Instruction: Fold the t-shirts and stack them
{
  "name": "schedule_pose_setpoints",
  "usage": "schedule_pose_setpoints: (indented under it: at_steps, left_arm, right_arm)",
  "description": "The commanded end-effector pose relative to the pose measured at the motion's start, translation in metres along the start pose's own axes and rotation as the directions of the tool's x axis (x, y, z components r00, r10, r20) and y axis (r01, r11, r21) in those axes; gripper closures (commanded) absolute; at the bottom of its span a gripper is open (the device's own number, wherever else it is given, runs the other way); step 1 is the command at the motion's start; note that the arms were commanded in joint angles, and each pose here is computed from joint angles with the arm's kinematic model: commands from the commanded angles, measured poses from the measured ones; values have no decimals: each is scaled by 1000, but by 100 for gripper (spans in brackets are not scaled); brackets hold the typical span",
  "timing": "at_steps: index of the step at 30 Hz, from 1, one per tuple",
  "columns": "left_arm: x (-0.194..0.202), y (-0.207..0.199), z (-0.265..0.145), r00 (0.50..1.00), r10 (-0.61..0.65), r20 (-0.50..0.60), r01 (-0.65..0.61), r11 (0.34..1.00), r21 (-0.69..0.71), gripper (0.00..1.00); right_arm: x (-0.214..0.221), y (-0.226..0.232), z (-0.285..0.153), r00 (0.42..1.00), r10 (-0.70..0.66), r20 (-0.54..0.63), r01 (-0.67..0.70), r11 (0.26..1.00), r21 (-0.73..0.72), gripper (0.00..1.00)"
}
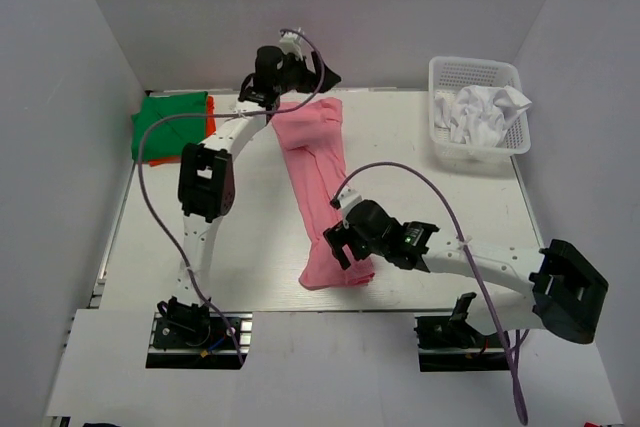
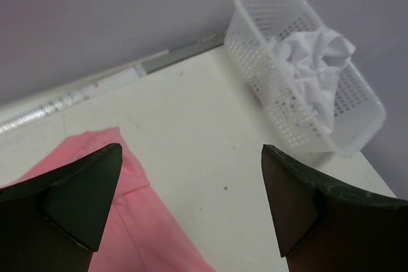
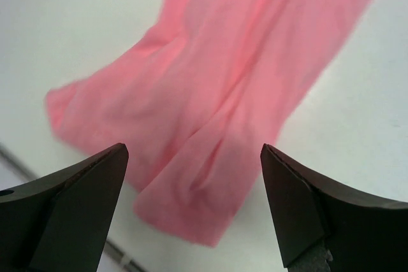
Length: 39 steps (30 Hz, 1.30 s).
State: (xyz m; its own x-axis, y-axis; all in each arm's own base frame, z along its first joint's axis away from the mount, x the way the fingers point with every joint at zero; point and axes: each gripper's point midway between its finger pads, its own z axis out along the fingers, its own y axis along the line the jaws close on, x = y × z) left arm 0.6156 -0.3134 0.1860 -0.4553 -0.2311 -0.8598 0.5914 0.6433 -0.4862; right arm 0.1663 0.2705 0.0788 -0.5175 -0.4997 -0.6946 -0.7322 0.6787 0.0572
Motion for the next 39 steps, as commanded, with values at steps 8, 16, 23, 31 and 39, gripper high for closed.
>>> schedule_pose_setpoints:
  at_steps: [8,16,23,31,39]
  left_arm:
    - [-31,-5,-72,993,95,-71,-108,973,-205,0]
    - [50,65,-48,969,-53,-240,-40,930,-367,0]
    - [95,97,-32,949,-107,-295,-21,915,-402,0]
    - [127,127,5,955,-119,-273,8,926,-377,0]
    - [132,132,46,989,-84,-125,53,971,-232,0]
  right_arm:
    - [-98,-62,36,962,165,218,-206,962,181,10]
    - [-115,-81,85,959,223,174,-250,956,154,10]
    - [-95,-74,121,978,200,60,-205,974,91,10]
    - [-63,-70,141,995,89,-48,-86,994,61,10]
    - [-44,-55,154,997,-22,-78,18,999,-51,10]
